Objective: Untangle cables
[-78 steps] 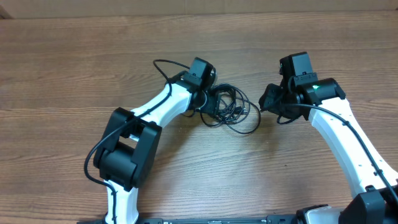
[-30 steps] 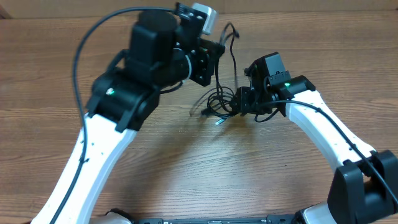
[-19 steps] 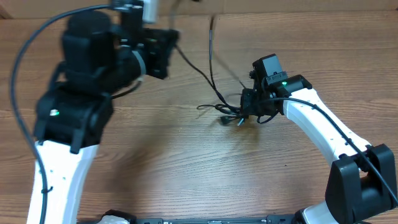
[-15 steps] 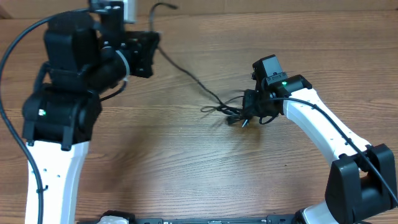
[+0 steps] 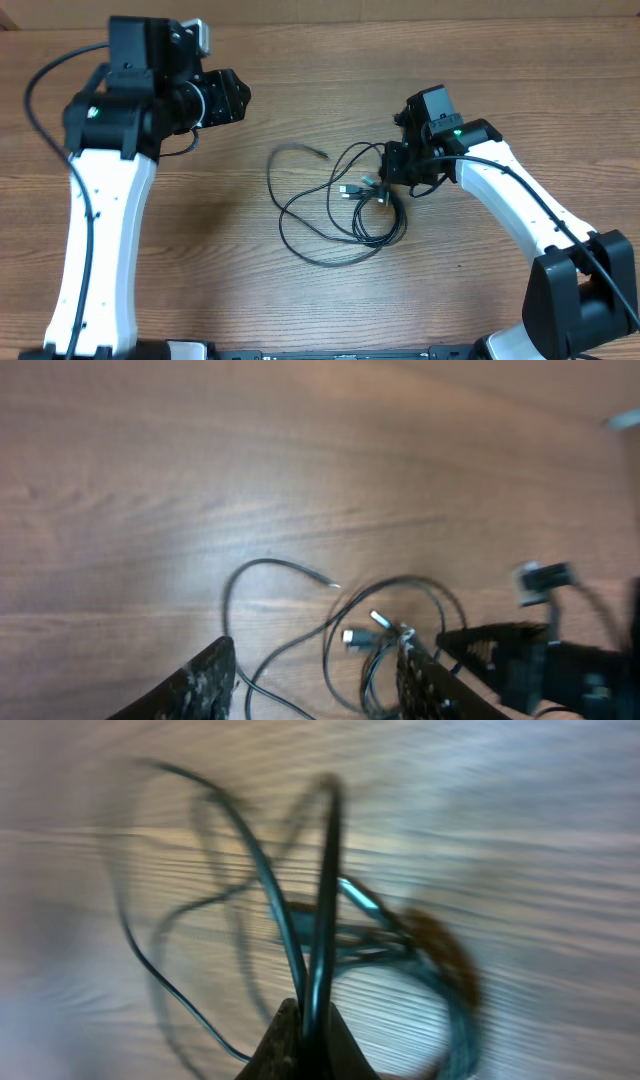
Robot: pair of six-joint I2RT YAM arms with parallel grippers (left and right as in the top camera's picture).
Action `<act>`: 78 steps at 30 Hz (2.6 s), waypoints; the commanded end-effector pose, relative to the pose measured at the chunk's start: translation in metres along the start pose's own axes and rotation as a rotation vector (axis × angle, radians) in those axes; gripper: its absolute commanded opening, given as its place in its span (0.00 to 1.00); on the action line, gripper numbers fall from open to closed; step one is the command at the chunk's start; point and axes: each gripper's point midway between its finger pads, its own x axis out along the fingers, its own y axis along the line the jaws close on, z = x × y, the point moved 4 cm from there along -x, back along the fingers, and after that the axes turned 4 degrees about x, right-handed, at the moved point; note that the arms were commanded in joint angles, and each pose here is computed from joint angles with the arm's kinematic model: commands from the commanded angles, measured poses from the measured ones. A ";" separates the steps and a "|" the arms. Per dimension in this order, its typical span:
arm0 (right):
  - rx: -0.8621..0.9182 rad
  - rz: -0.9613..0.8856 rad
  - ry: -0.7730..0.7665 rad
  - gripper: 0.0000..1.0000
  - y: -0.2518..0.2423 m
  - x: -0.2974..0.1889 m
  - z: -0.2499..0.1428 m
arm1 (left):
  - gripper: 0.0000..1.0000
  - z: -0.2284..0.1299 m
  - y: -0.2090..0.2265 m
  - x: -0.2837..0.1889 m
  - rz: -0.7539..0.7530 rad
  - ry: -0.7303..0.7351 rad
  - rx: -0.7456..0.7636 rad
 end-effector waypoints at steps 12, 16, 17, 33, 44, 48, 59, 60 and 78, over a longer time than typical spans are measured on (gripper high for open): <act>-0.117 0.178 -0.256 0.27 0.055 -0.073 0.064 | 0.52 -0.039 -0.047 0.061 -0.140 0.249 0.177; -0.022 0.120 -0.249 0.56 0.022 -0.084 0.071 | 0.52 -0.056 -0.066 0.077 -0.165 0.316 0.229; 0.017 0.081 -0.234 0.57 0.009 -0.085 0.069 | 0.52 -0.061 -0.070 0.080 -0.171 0.332 0.253; 0.486 -0.324 0.003 0.70 -0.148 -0.132 0.008 | 0.51 -0.143 -0.097 0.163 -0.121 0.625 0.513; 0.481 -0.323 0.010 0.70 -0.153 -0.134 0.006 | 0.51 -0.205 -0.098 0.219 -0.091 0.826 0.609; 0.481 -0.324 0.012 0.70 -0.153 -0.134 0.006 | 0.51 -0.219 -0.093 0.234 -0.032 0.850 0.655; 0.484 -0.325 0.021 0.70 -0.153 -0.134 0.004 | 0.46 -0.234 -0.088 0.266 0.014 0.845 0.674; 0.484 -0.325 0.021 0.70 -0.153 -0.134 0.004 | 0.45 -0.234 -0.089 0.268 0.012 0.841 0.673; 0.330 -0.123 0.059 0.74 -0.126 -0.128 0.007 | 0.04 -0.190 -0.108 0.234 -0.026 0.770 0.637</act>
